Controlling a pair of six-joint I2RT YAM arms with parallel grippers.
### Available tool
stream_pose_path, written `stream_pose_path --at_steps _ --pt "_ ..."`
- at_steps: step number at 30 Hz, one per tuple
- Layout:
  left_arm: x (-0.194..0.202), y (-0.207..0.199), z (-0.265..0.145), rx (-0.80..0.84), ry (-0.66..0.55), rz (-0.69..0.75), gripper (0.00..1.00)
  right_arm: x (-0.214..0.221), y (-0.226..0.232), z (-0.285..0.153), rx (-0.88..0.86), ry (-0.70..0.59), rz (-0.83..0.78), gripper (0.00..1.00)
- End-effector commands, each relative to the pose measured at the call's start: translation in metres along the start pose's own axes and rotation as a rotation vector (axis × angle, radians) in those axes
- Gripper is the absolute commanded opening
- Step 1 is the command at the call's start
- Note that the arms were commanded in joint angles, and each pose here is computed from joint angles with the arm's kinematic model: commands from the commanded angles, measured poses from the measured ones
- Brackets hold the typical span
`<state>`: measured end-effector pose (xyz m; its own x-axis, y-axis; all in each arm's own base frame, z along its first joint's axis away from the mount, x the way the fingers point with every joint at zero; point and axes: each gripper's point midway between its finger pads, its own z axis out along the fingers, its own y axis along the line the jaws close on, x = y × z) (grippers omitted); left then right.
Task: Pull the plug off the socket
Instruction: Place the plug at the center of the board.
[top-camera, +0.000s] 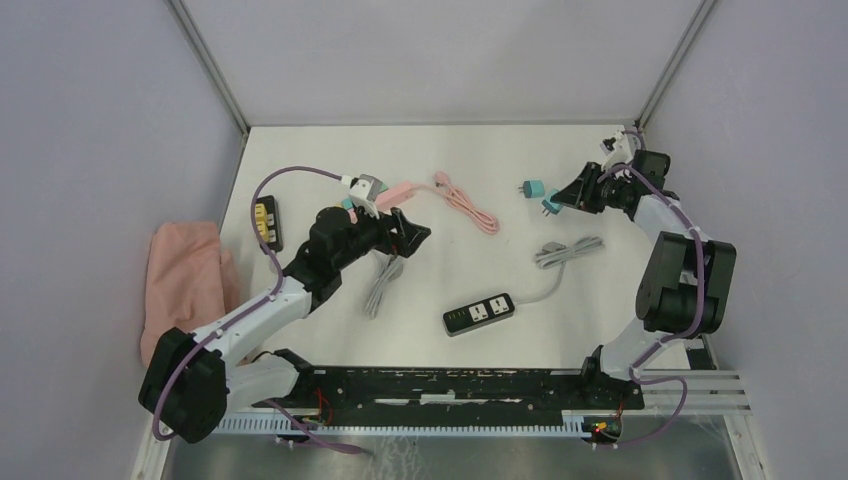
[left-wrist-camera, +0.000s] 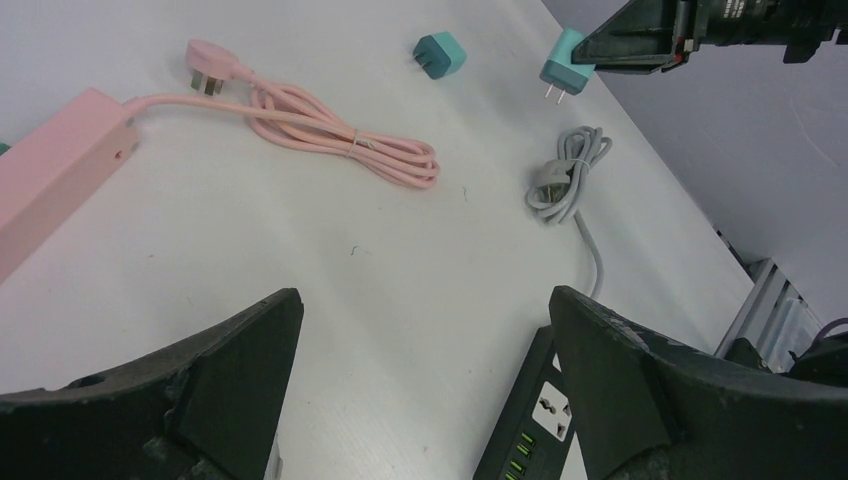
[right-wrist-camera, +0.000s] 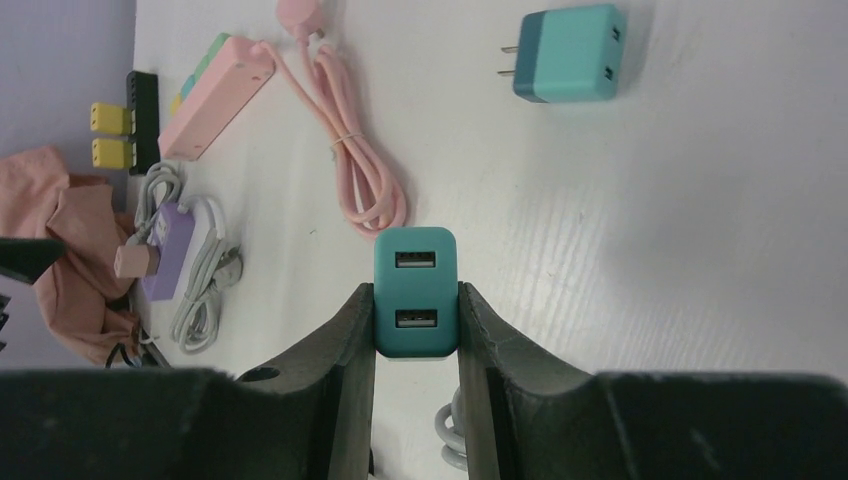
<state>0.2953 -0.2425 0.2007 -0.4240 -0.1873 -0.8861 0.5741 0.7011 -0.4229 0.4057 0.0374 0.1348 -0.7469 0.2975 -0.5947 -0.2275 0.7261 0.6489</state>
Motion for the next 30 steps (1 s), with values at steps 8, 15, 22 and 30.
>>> stream_pose_path --at_steps 8,15,22,30 --pt "-0.014 -0.005 -0.003 0.045 -0.071 -0.029 0.99 -0.035 -0.039 0.022 0.162 -0.106 0.13 0.06" --pt "-0.012 -0.003 -0.011 0.033 -0.081 -0.031 0.99 -0.046 -0.062 0.041 0.232 -0.095 0.172 0.1" --pt "-0.013 0.0 -0.018 0.01 -0.083 -0.018 1.0 -0.058 -0.088 0.065 0.264 -0.059 0.21 0.21" --pt "-0.01 0.002 -0.02 -0.001 -0.07 -0.013 1.0 -0.052 -0.103 0.075 0.301 0.005 0.189 0.47"
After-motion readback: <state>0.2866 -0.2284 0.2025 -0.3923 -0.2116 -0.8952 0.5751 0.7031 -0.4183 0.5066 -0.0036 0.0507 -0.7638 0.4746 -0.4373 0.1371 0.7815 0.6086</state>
